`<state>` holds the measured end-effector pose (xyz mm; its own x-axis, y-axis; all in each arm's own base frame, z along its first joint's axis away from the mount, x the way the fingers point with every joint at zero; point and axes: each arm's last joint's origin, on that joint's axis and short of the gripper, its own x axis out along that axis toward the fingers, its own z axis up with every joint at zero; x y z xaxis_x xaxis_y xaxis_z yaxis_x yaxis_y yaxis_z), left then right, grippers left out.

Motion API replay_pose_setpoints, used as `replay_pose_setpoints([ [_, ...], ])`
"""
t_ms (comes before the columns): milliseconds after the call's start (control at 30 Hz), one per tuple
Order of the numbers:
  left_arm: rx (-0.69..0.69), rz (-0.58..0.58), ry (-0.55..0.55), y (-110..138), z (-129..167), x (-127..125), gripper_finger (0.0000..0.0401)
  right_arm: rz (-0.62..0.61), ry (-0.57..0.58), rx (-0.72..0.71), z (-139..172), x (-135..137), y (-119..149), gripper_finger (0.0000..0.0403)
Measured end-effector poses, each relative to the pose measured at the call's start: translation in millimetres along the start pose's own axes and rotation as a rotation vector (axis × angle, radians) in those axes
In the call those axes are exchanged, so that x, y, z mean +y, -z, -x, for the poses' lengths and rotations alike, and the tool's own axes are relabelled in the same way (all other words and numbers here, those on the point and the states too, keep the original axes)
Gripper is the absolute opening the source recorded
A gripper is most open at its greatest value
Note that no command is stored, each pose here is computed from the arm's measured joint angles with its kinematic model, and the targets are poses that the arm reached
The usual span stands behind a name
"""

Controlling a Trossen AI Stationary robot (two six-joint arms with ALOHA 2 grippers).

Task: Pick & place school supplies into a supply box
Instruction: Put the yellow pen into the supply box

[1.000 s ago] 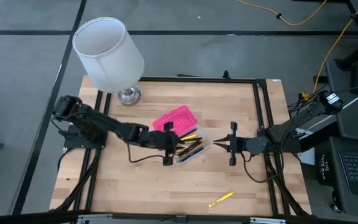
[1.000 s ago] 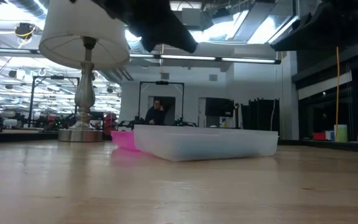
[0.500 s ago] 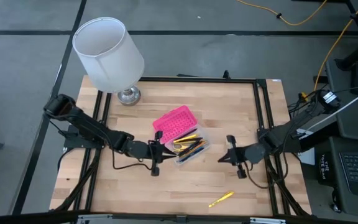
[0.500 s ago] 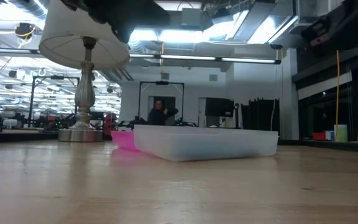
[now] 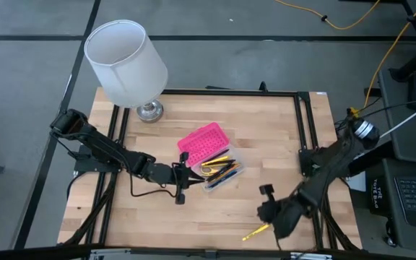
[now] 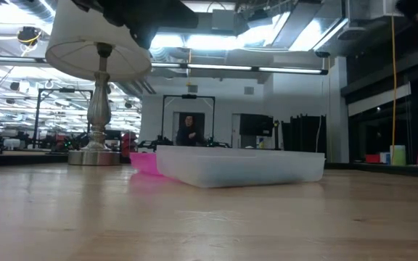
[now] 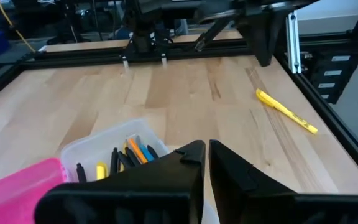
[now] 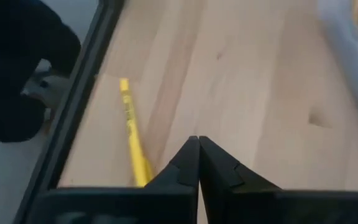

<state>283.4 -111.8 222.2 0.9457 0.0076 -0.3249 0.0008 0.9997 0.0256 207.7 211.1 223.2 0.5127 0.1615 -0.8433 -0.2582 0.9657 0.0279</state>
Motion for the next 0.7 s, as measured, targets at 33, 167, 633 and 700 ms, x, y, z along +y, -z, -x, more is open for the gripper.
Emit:
replay_pose_setpoints([
  [33, 0.000, 0.000, 0.003, 0, 0, 0, 0.0017, 0.001, 0.005, 0.022, -1, 5, -2, 0.0009],
  [167, 0.000, 0.000, 0.005, 0, 0, 0, 0.0015, 0.000, 0.026, 0.085, -7, 24, -10, 0.0013],
  [633, 0.001, -0.001, 0.004, 0, 0, 0, 0.0013, -0.023, 0.028, 0.238, -24, 49, -25, 0.0042],
  [700, 0.001, 0.000, 0.004, 0, 0, 0, 0.0015, -0.018, 0.035, 0.247, -29, 50, -24, 0.0057],
])
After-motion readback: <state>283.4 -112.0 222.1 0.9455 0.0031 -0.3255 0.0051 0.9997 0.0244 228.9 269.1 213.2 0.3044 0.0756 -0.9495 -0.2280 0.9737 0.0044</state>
